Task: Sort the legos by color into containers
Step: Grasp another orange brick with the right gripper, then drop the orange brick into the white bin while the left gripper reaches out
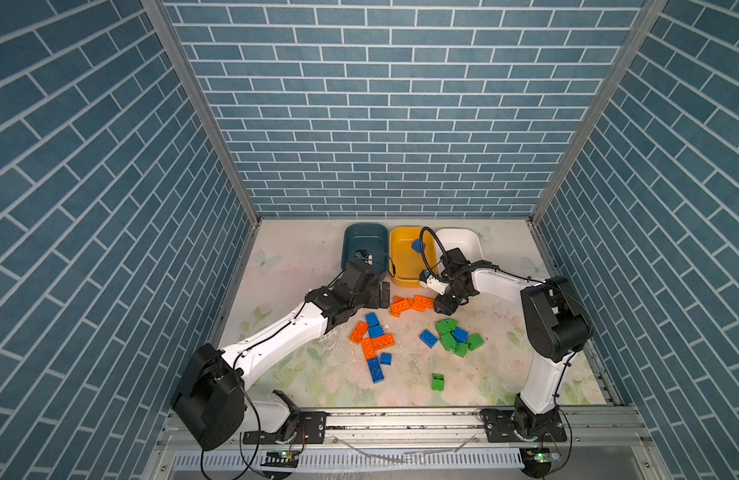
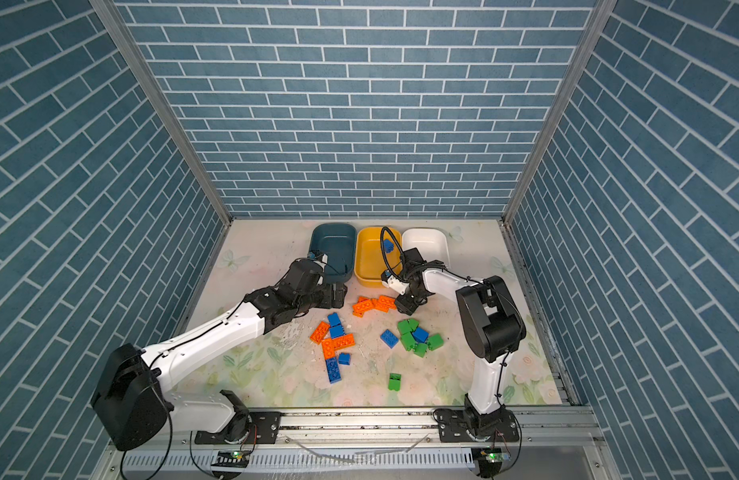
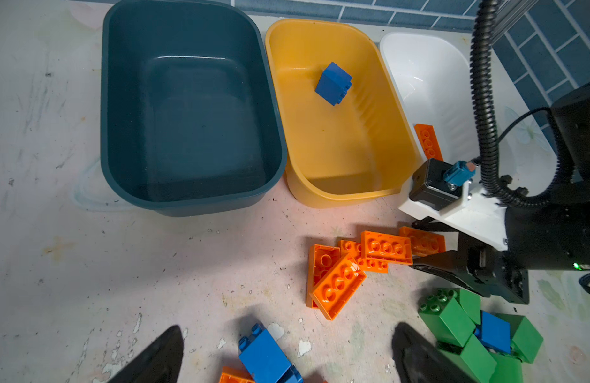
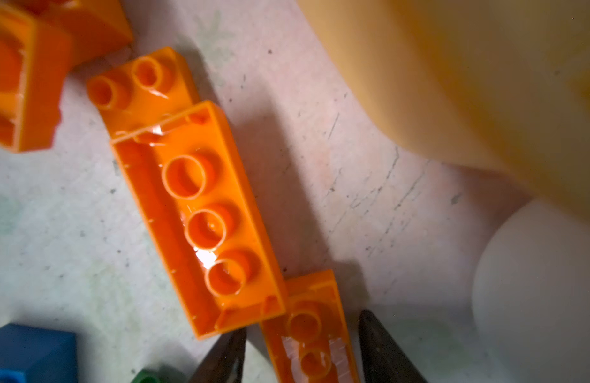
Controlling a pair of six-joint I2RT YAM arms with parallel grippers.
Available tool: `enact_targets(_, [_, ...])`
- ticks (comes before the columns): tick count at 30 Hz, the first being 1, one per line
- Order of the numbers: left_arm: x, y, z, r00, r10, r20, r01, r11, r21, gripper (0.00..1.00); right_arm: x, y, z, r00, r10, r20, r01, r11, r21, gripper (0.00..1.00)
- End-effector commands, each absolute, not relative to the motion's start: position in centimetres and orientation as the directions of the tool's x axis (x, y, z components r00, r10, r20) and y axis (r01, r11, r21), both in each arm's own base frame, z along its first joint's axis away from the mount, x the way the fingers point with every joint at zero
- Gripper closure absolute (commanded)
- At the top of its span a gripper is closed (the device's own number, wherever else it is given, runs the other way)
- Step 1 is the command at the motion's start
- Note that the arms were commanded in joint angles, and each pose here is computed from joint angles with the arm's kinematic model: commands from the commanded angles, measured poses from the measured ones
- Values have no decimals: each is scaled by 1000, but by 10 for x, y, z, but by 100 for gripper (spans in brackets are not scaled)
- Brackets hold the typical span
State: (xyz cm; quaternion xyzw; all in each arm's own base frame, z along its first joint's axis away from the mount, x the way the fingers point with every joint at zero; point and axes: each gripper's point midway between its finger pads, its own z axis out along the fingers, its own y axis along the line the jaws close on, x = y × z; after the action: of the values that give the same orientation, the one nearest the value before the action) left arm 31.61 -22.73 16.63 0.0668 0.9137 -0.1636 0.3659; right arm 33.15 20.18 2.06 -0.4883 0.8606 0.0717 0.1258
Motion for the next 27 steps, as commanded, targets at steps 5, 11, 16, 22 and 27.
enact_targets(5, [302, -221, 148, -784, 63, -618, 246, 945, -215, 1, 314, 191, 21, -482, -851, -210, -871, 491, 6, 64])
enact_targets(11, [296, -216, 129, -822, 42, -568, 199, 956, -217, 1, 310, 198, 45, -431, -841, -327, -884, 466, -34, 71])
enact_targets(16, [290, -212, 115, -866, -1, -500, 127, 967, -221, 1, 305, 204, 77, -376, -813, -445, -888, 453, -79, 72])
enact_targets(22, [273, -208, 96, -922, -47, -383, 46, 972, -231, 1, 319, 226, 153, -353, -605, -714, -847, 531, -31, 70])
enact_targets(27, [269, -209, 81, -942, -55, -332, 21, 975, -221, 1, 360, 215, 188, -385, -354, -852, -718, 695, 35, 71])
